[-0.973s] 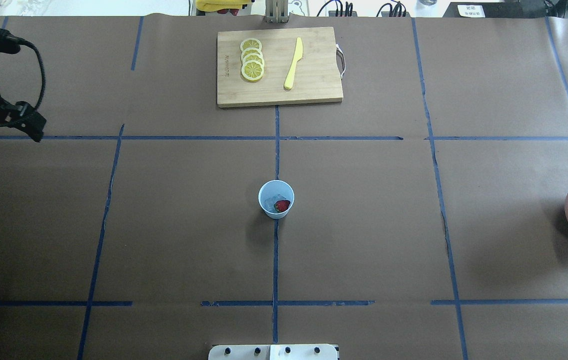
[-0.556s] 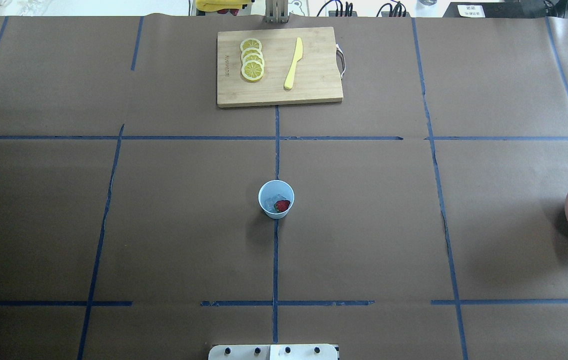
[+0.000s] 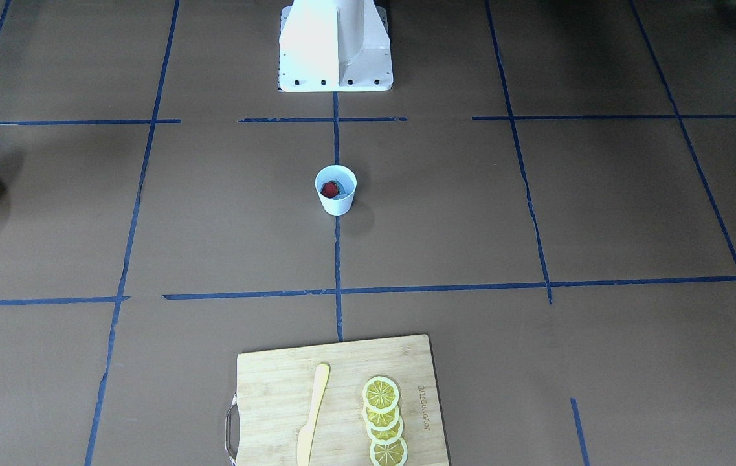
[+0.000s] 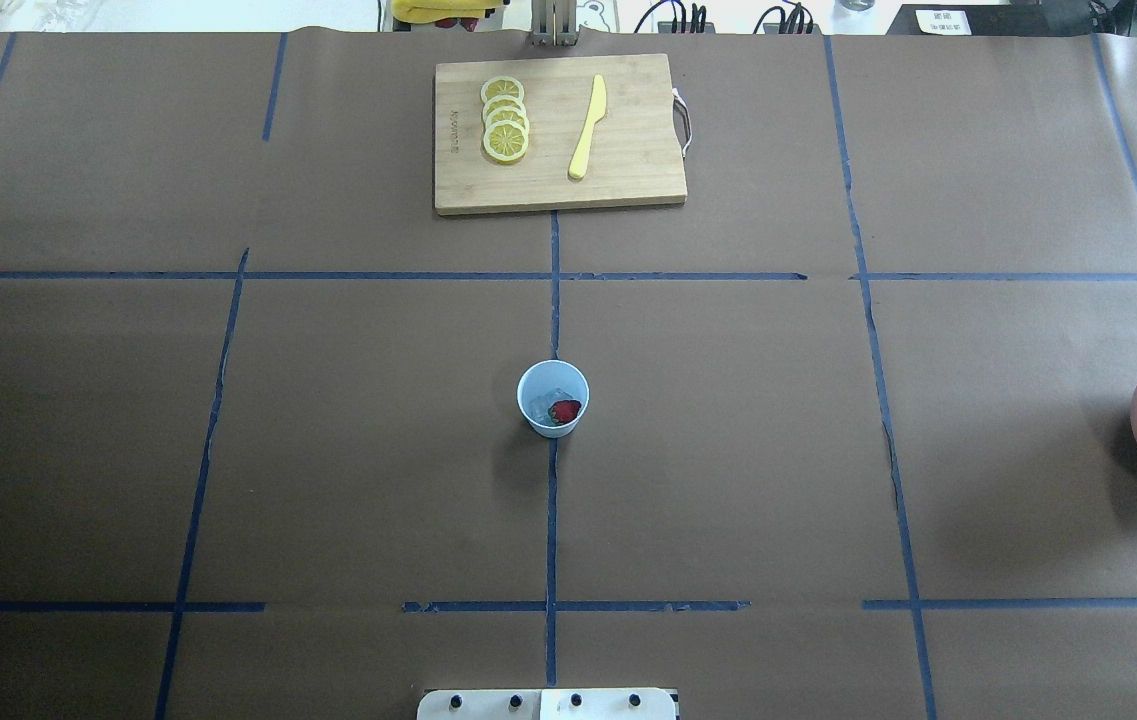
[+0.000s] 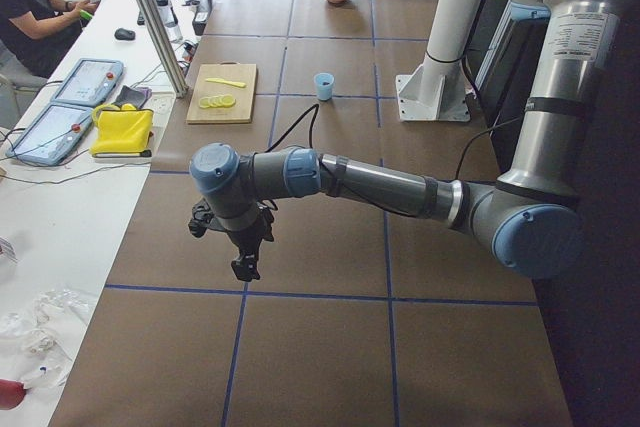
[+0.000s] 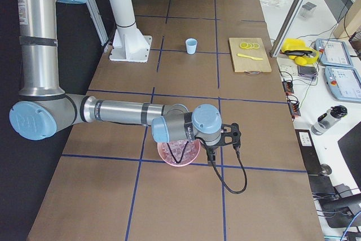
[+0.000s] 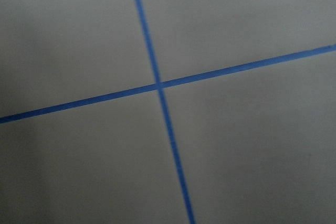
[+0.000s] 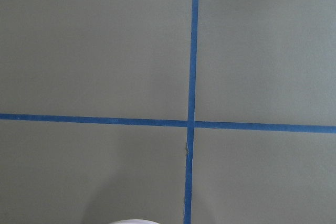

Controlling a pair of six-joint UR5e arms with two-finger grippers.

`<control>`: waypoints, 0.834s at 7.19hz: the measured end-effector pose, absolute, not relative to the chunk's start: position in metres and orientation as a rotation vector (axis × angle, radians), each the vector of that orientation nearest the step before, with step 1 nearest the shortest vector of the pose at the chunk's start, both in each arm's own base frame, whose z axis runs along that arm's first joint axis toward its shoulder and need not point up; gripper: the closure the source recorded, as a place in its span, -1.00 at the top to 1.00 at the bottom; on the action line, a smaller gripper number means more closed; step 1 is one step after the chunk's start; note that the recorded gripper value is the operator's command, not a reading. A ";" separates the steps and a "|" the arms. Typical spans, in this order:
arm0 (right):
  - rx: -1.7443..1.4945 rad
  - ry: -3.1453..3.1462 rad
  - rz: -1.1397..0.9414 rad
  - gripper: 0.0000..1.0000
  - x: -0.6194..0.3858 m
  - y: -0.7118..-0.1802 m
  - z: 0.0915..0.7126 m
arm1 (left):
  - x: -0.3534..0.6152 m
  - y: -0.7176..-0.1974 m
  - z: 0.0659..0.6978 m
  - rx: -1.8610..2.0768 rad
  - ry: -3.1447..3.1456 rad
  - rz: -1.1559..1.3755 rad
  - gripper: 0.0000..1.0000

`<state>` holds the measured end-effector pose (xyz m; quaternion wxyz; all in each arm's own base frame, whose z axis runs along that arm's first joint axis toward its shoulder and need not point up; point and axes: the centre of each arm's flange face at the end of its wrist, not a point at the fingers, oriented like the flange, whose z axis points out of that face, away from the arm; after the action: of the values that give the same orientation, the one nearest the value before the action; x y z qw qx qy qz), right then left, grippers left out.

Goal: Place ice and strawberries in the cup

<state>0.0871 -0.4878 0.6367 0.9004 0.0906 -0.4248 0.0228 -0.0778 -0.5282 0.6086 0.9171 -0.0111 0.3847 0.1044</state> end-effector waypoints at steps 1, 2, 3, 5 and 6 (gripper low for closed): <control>0.189 -0.878 0.047 0.99 0.087 -0.485 0.637 | -0.085 -0.511 0.631 -0.016 0.839 0.189 1.00; 0.189 -0.876 0.046 0.99 0.087 -0.483 0.637 | -0.088 -0.501 0.644 -0.006 0.863 0.167 1.00; 0.188 -0.875 0.046 0.99 0.086 -0.481 0.638 | -0.088 -0.498 0.649 0.001 0.870 0.144 1.00; 0.188 -0.871 0.046 0.99 0.087 -0.481 0.638 | -0.089 -0.503 0.656 0.031 0.853 0.076 1.00; 0.189 -0.869 0.046 0.99 0.087 -0.481 0.638 | -0.091 -0.506 0.666 0.048 0.826 0.051 1.00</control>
<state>0.0866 -0.4811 0.6383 0.9026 0.0914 -0.4201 0.0220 -0.0909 -0.5064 0.6663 0.9154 0.0232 0.4012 0.0245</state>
